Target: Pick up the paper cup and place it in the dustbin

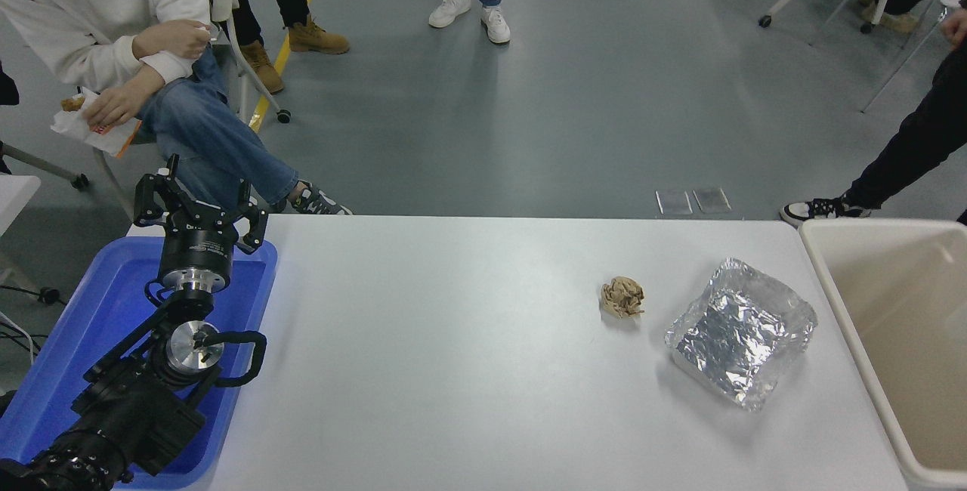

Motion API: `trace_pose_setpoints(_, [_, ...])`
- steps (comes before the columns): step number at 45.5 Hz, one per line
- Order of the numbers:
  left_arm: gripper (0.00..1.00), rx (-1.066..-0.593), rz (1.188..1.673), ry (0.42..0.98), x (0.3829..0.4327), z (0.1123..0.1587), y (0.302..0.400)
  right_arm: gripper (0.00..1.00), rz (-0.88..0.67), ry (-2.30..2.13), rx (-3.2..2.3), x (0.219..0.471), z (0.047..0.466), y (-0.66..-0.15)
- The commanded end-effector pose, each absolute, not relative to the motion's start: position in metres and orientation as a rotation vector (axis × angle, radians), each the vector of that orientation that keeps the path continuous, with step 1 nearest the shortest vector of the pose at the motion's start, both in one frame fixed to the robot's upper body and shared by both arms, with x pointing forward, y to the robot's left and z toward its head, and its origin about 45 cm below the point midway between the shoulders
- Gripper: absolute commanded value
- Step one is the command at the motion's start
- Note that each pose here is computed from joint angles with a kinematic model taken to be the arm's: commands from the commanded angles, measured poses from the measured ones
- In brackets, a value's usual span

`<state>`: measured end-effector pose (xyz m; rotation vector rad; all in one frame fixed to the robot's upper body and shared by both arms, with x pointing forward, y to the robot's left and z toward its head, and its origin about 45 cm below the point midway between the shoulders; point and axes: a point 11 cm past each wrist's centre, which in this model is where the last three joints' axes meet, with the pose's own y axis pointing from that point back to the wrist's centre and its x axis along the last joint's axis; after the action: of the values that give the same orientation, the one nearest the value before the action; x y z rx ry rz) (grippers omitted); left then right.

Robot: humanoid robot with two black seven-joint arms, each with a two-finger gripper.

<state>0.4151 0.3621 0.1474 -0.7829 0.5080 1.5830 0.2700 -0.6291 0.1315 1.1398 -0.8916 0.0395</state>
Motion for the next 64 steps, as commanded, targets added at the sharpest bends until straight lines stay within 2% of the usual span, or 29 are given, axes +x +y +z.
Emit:
trace_pose_setpoints(1, [0.99,-0.784,1.583,0.507,0.4152,0.1477,0.3623,0.0,-0.023,-1.001,1.113,0.25,0.1,-0.623])
trace_pose_setpoints(5, [0.99,-0.784,1.583,0.507,0.4152,0.1477,0.3623,0.0,-0.023,-1.006,1.116,0.25,0.1,-0.623])
trace_pose_setpoints(6, [0.99,-0.784,1.583,0.507,0.4152,0.1477,0.3623,0.04,-0.023,-1.006,1.12,0.251,0.1,-0.622])
trace_pose_setpoints(7, [0.99,-0.784,1.583,0.507,0.4152,0.1477,0.3623,0.3,-0.023,-1.007,1.121,0.251,0.1,-0.622])
trace_pose_setpoints(8, [0.99,-0.784,1.583,0.507,0.4152,0.1477,0.3623,0.6,-0.023,-1.013,1.126,0.252,0.1,-0.621])
trace_pose_setpoints(9, [0.99,-0.784,1.583,0.507,0.4152,0.1477,0.3623,0.81,-0.027,-1.024,1.13,0.252,0.1,-0.62])
trace_pose_setpoints(12, [0.99,-0.784,1.583,0.507,0.4152,0.1477,0.3623,1.0,-0.04,-1.041,1.135,0.252,0.099,-0.62])
trace_pose_setpoints(25, [0.99,-0.784,1.583,0.507,0.4152,0.1477,0.3623,1.0,-0.043,-1.041,1.168,0.257,0.099,-0.614])
trace_pose_setpoints(30, [0.99,-0.783,1.583,0.508,0.4152,0.1476,0.3621,1.0,-0.033,-1.038,1.243,0.273,0.099,-0.594])
trace_pose_setpoints(37, [0.99,-0.783,1.581,0.507,0.4157,0.1481,0.3617,1.0,0.027,-1.025,1.33,0.297,0.15,-0.587])
trace_pose_setpoints(48, [0.99,-0.78,1.58,0.506,0.4156,0.1479,0.3613,1.0,0.191,-0.768,1.487,0.33,0.228,-0.522])
trace_pose_setpoints(64, [0.99,-0.78,1.58,0.506,0.4156,0.1479,0.3613,1.0,0.314,-0.416,1.439,0.349,0.31,-0.46])
